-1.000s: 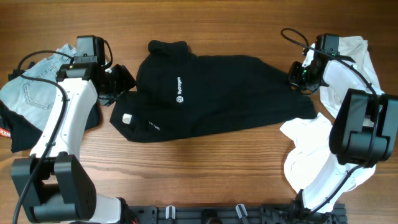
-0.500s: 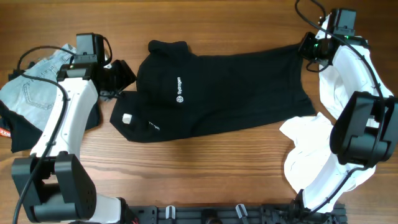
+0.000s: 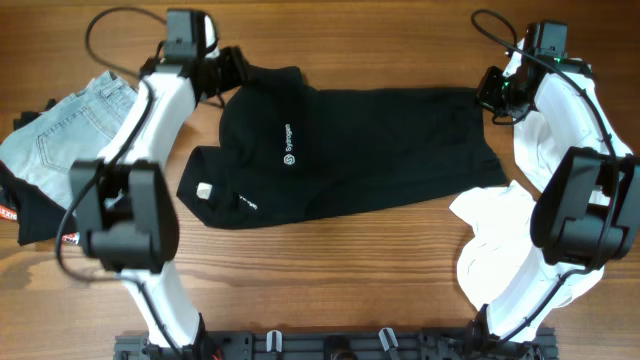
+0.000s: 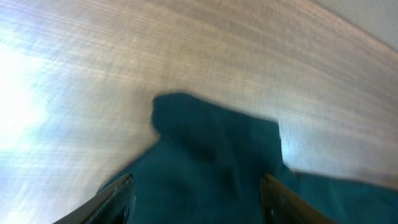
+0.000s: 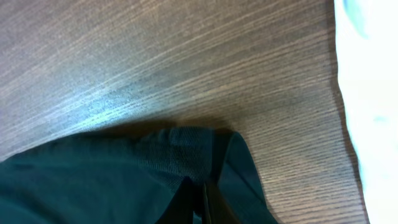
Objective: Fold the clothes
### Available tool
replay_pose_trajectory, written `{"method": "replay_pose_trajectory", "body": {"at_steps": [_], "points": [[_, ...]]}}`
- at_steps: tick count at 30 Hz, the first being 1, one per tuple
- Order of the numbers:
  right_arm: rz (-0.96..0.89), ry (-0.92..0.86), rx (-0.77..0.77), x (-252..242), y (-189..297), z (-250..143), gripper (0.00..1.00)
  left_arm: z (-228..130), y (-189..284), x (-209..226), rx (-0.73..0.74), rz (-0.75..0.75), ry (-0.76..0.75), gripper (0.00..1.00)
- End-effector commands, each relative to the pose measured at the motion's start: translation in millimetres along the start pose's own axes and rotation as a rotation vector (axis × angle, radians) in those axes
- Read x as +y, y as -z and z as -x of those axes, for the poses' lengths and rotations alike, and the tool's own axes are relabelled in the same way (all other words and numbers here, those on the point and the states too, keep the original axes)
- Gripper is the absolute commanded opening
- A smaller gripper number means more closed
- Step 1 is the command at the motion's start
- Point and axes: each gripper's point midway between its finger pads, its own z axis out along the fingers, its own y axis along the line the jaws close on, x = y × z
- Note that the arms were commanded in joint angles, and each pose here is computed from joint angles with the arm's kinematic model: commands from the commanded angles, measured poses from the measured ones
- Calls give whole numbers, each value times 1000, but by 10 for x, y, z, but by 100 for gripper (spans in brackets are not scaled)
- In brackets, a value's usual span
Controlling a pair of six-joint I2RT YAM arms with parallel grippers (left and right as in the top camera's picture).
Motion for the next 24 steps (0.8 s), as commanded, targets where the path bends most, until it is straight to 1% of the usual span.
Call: {"method": "replay_pose_trajectory", "body": {"at_steps": [1,4,7,8,9,10,11,12,13,15,18,22,24], "points": [[-20,30,-2,-32,1,2,6,-27,-393,-111,29,-31,-42,64],[-20,30,-2,-32,1,2,6,-101,-689,-70,31,-39,-7,63],[-20,30,-2,-32,1,2,6,-118,-854,-27,21,-44,46,63],[-20,30,-2,-32,1,2,6,-131,-910,-33,18,-49,58,59],[-20,29,-2,-32,1,2,6,-144,-923,-47,20,-51,56,53],[-20,29,-2,-32,1,2,6,-161,-936,-49,24,-50,55,43],[-20,30,-2,-32,1,2,6,-161,-936,-49,24,-51,55,23],[-20,30,-2,-32,1,3,6,-148,-931,-56,20,-54,54,10],[-20,29,-2,-32,1,3,6,-108,-902,-76,11,-61,53,4],[-22,28,4,-36,1,-13,6,68,-753,-171,-31,-81,45,4],[-25,29,11,-42,2,-30,6,195,-544,-263,-57,-93,40,4],[-18,68,-8,-21,19,28,6,154,-186,-301,-15,-69,29,4],[-17,98,-15,9,115,84,5,141,24,-327,-3,-59,-41,4]]}}
